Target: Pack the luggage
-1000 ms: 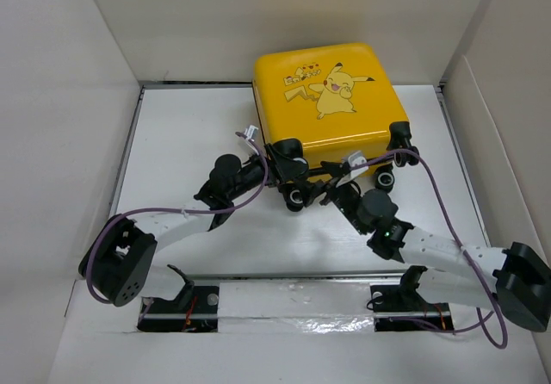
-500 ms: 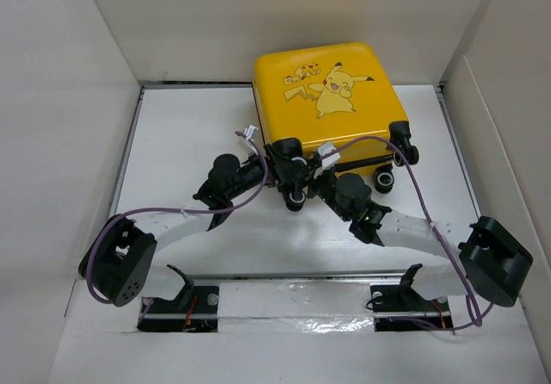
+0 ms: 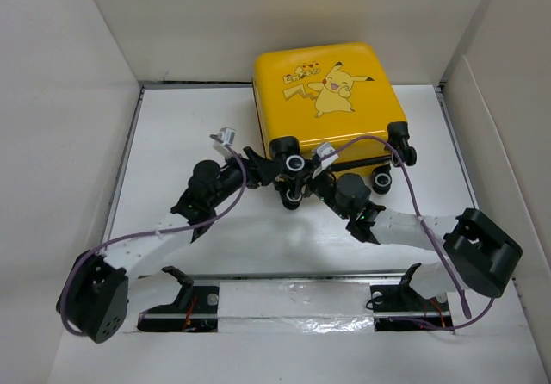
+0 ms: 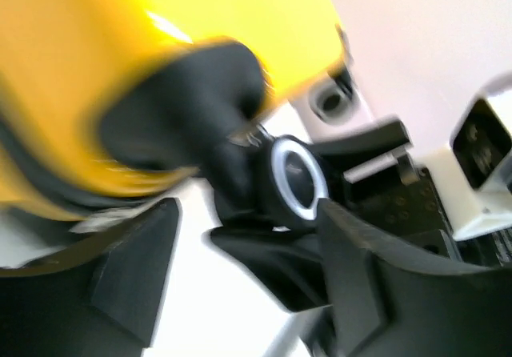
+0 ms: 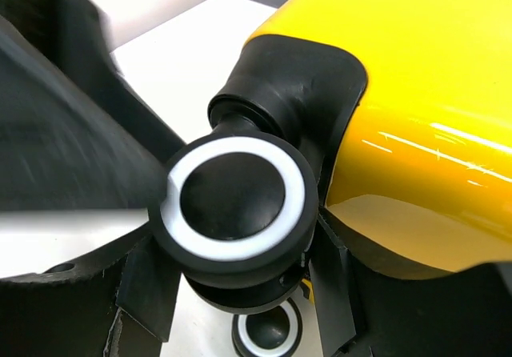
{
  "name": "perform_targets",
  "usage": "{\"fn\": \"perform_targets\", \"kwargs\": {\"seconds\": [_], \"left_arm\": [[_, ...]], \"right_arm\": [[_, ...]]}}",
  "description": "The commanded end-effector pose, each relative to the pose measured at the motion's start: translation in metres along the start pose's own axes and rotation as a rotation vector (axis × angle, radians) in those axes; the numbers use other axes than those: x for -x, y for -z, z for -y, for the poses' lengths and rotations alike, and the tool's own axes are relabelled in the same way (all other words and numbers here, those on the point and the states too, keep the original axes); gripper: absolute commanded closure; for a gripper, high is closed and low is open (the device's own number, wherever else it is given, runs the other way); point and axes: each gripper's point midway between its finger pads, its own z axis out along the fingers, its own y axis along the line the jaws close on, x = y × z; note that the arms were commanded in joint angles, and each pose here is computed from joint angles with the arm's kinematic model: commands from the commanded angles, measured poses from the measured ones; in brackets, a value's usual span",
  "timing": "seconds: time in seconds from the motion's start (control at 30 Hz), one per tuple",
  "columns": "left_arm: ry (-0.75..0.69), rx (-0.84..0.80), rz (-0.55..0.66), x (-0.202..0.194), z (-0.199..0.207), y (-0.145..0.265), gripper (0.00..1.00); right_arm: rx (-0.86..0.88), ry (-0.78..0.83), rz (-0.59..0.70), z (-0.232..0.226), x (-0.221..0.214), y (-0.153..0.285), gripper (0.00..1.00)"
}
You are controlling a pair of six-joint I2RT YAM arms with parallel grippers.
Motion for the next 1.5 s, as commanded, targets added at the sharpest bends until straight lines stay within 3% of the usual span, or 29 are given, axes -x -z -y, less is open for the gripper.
{"fn": "perform_targets", "kwargs": {"seconds": [0.0,0.07,0.1,0.2,0.27,0.37,0.5,0.97,1.07,1.17,1.2,1.47], "left_arm": [[-0.095,0.163,0.186,0.039,-0.023,0.029,0.38],[-0.112,0.297,0.241,0.038,-0.055,0.046,0.47],[-0.130,0.285,0.259,0.039,-0.053,0.052,0.59],[-0.222,0.273,0.204,0.013,-0.057,0.046,0.78],[-0.285,0.253,0.170,-0.003,-0.053,0.037,0.83],[-0.331,0.226,0.142,-0.012,-0.056,0.021,0.83],[-0.376,0.216,0.119,-0.014,-0.060,-0.001,0.70],[-0.401,0.194,0.104,-0.016,-0.062,-0.038,0.70],[-0.385,0.216,0.112,-0.016,-0.067,-0.039,0.75],[-0.375,0.236,0.141,-0.010,-0.069,-0.040,0.89],[-0.370,0.240,0.151,-0.008,-0.069,-0.040,1.00],[-0.371,0.261,0.187,0.000,-0.068,-0.031,1.00]], "right_arm": [[-0.066,-0.031,0.178,0.020,0.055,0.002,0.94],[-0.053,-0.031,0.175,0.021,0.055,0.002,0.94],[-0.045,-0.033,0.174,0.019,0.054,0.002,0.94],[-0.035,-0.041,0.178,0.022,0.055,0.002,0.94],[-0.021,-0.045,0.186,0.020,0.059,0.002,0.95],[-0.008,-0.042,0.185,0.020,0.062,0.002,0.96],[-0.009,-0.041,0.189,0.022,0.066,0.005,0.96],[0.047,-0.057,0.200,0.014,0.068,0.005,0.98],[0.060,-0.059,0.202,0.012,0.068,0.004,0.99],[0.070,-0.061,0.204,0.008,0.069,0.004,1.00],[0.078,-0.062,0.202,0.004,0.068,0.005,1.00],[0.086,-0.081,0.202,0.001,0.066,0.013,1.00]]}}
